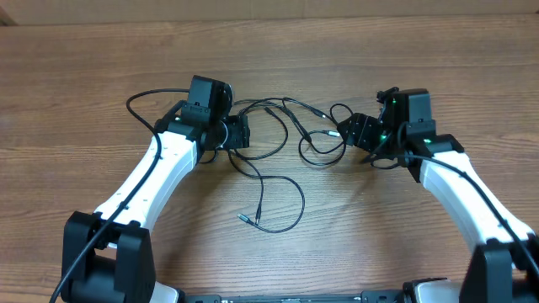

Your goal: Untangle cables

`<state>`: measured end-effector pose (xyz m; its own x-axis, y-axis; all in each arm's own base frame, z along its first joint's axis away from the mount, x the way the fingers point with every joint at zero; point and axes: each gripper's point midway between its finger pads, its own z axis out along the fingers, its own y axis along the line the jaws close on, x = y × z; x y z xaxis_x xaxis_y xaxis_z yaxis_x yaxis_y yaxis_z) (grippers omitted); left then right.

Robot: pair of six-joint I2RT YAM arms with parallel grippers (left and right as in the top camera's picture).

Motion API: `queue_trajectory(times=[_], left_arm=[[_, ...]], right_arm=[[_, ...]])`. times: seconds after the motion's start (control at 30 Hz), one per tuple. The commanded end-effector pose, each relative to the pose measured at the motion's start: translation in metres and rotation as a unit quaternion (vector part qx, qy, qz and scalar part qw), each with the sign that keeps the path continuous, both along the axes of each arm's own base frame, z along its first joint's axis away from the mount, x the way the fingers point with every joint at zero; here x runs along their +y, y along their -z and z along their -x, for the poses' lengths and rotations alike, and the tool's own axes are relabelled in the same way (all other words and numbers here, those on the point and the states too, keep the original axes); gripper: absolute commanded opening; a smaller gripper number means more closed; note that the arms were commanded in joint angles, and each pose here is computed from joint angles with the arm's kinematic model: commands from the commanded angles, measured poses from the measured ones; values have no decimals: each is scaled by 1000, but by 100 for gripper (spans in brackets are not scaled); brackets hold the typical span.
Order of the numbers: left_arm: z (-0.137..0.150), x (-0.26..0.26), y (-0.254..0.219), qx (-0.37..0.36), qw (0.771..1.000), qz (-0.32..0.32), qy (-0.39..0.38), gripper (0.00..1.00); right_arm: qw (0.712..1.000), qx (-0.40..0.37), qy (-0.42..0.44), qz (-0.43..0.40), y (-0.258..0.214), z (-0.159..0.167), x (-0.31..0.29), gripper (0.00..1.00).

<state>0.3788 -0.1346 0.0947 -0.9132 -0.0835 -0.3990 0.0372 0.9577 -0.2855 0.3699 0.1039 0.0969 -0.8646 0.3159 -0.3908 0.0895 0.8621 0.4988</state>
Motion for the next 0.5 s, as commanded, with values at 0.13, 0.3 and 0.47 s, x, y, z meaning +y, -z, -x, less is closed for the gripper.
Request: queue_trajectory(times=[0.13,0.3,0.47], left_arm=[[-16,-5,31,4,1000,-6,-5,66],[-30,-9,49,-5,1000,-7,-1,70],[-34,1,66,-3,999,-38,-16,72]], right_arm=[[1000,7,2,-4,27,-20,3,50],[1000,24,9,-6,38,-19,3,30],[998,60,35,0,51,-11,-3,10]])
